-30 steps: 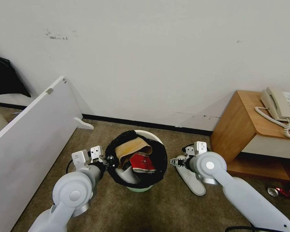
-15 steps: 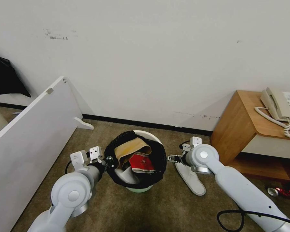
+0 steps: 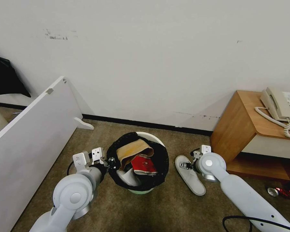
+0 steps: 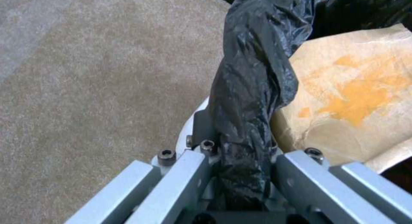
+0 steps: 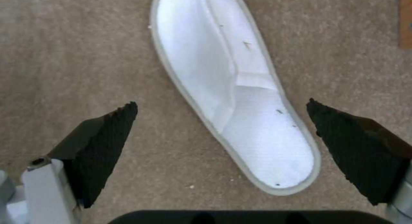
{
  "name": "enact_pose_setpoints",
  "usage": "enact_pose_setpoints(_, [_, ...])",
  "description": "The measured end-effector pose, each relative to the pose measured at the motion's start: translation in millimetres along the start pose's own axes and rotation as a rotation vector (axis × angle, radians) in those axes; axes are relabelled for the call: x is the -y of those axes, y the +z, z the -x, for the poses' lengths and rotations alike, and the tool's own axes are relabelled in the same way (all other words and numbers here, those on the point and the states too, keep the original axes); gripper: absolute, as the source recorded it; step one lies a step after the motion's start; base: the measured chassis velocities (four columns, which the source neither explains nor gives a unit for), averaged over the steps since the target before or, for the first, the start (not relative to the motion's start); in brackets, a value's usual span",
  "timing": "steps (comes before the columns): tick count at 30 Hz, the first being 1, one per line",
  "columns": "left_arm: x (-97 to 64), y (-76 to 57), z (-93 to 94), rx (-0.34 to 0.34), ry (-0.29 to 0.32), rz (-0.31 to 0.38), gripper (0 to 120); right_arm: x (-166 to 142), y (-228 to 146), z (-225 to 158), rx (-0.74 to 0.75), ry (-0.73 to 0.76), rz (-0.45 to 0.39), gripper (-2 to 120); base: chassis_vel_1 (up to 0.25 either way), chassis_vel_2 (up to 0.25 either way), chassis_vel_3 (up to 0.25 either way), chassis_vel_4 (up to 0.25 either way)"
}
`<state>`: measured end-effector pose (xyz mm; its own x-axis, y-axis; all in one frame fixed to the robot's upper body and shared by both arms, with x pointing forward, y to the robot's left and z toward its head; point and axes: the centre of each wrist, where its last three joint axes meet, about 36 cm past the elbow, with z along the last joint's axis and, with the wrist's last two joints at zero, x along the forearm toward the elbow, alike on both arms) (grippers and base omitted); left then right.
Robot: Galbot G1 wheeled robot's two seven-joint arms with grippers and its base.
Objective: Pick up the trash bin, then pick up the garbage from the floor and place it into the trash bin.
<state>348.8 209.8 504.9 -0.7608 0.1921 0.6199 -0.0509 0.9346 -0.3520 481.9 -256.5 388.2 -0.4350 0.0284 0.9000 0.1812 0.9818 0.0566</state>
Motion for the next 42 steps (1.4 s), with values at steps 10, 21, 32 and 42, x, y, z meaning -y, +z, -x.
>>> enact_pose_setpoints(10, [0.4,-0.4,0.3,0.001,0.001,0.002,1,12,3,16,-0.008,0.033,0.006,100,0.000,0.000,0.000,0.000])
enact_pose_setpoints(21, [1.2,-0.4,1.9,0.000,0.006,0.001,1,32,15,42,-0.022,0.066,0.012,100,0.000,0.000,0.000,0.000])
enact_pose_setpoints(32, [2.3,2.4,3.8,-0.005,0.003,0.002,1,28,12,44,-0.015,0.057,0.010,100,0.000,0.000,0.000,0.000])
enact_pose_setpoints(42, [0.3,2.9,3.6,-0.003,-0.004,-0.001,1,14,5,48,-0.005,0.042,-0.015,100,0.000,0.000,0.000,0.000])
